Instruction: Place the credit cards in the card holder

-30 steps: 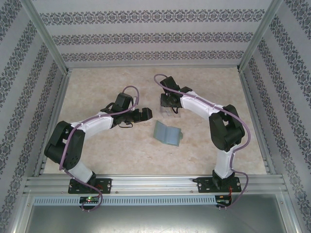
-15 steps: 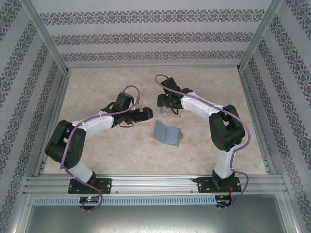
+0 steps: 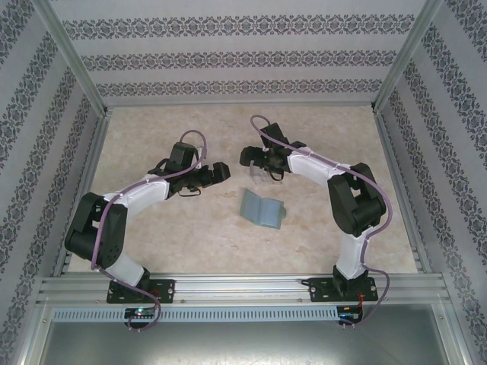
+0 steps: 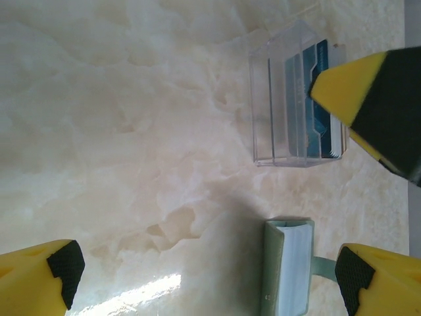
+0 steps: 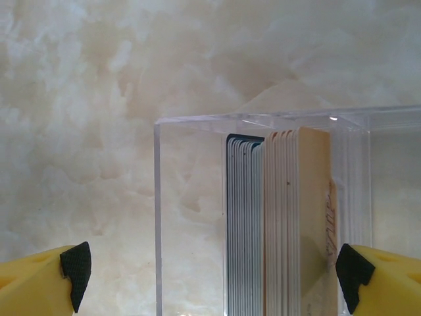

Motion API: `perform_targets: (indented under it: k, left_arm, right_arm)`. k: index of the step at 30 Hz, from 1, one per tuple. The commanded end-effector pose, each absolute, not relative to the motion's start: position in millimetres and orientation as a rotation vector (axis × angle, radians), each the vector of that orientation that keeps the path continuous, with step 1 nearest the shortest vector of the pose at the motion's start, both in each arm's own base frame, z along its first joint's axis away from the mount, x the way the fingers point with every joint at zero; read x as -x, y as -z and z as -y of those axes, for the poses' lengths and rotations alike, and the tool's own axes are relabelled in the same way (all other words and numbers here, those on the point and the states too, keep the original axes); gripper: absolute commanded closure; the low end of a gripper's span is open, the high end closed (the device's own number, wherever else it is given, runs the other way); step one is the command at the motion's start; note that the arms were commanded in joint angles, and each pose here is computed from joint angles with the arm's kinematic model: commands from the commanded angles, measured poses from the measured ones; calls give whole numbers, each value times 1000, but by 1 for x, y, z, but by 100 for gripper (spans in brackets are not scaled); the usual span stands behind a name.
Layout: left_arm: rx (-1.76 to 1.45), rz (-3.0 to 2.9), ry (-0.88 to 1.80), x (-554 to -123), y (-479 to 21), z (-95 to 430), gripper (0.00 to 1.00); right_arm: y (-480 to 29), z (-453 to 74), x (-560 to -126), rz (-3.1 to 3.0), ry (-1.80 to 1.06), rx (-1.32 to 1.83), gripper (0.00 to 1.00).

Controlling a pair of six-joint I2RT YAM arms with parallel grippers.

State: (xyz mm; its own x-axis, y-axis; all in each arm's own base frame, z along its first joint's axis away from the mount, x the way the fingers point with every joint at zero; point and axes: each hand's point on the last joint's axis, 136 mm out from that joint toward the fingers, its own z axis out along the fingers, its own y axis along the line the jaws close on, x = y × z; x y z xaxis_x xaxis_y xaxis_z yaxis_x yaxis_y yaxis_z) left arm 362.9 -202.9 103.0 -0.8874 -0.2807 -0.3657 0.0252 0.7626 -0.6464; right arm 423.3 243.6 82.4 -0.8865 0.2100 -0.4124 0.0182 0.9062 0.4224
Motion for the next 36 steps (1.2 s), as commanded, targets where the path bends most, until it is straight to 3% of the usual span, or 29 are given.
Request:
perform_targets:
  k: [1, 16, 28, 36]
  left_arm:
    - [193, -2491, 969, -361, -108, 206, 0]
    - [205, -2505, 983, -363, -98, 208, 1]
    - [163, -2486, 919, -378, -116, 207, 0]
    - [176, -2506, 919, -375, -107, 206, 1]
  right_arm:
    - [-105, -259, -423, -2558, -737, -140, 2]
    - [-119, -275, -424, -2501, -955, -131, 2]
    - [-116, -276, -426, -2510, -951, -125, 3]
    - [-110, -272, -425, -2526, -896, -119, 38]
